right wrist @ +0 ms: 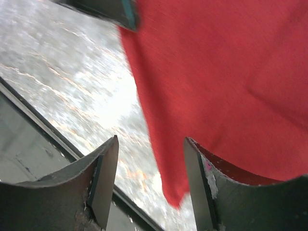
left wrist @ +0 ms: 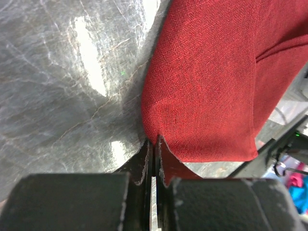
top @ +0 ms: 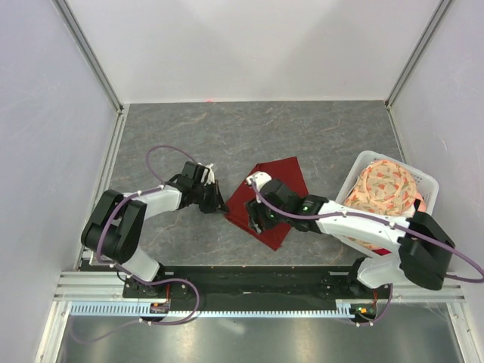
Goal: Fold the napkin, place the utensils inside, and roll it up
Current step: Roll the napkin with the utensil
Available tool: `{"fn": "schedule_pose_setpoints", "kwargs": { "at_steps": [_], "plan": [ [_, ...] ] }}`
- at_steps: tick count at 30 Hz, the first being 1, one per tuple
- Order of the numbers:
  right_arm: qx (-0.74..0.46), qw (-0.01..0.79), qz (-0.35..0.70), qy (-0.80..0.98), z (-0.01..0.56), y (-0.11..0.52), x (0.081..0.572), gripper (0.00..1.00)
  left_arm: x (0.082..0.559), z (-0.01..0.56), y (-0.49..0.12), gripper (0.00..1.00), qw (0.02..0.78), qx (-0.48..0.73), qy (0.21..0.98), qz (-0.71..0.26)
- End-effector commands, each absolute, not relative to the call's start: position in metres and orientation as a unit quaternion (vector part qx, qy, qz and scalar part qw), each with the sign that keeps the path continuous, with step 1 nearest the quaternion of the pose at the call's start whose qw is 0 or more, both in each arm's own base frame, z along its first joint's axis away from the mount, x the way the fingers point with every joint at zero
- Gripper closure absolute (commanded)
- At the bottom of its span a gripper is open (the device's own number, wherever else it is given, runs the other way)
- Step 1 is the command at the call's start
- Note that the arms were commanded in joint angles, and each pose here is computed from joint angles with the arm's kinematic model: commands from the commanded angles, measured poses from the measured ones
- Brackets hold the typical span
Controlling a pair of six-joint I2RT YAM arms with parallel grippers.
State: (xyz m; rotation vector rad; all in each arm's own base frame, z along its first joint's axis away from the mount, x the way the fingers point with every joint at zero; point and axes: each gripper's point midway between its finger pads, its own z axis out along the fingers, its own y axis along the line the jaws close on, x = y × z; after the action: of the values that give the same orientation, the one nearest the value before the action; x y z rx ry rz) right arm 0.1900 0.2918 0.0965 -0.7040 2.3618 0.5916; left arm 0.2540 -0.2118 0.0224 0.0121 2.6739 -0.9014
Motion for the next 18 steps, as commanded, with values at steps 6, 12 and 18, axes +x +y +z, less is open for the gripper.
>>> {"fn": "schedule_pose_setpoints", "kwargs": {
  "at_steps": [6, 12, 18],
  "plan": [
    [-0.343, 0.366, 0.196, 0.842, 0.105, 0.364, 0.209, 0.33, 0.257, 0.043, -0.224, 0.98, 0.089, -0.015, 0.917, -0.388],
    [-0.346, 0.400, 0.124, 0.839, 0.086, 0.370, 0.212, 0.30, 0.259, 0.047, -0.224, 0.98, 0.067, -0.014, 0.912, -0.404],
    [-0.347, 0.428, 0.064, 0.832, 0.072, 0.367, 0.213, 0.32, 0.261, 0.048, -0.221, 0.98, 0.056, -0.010, 0.913, -0.405]
  ]
}}
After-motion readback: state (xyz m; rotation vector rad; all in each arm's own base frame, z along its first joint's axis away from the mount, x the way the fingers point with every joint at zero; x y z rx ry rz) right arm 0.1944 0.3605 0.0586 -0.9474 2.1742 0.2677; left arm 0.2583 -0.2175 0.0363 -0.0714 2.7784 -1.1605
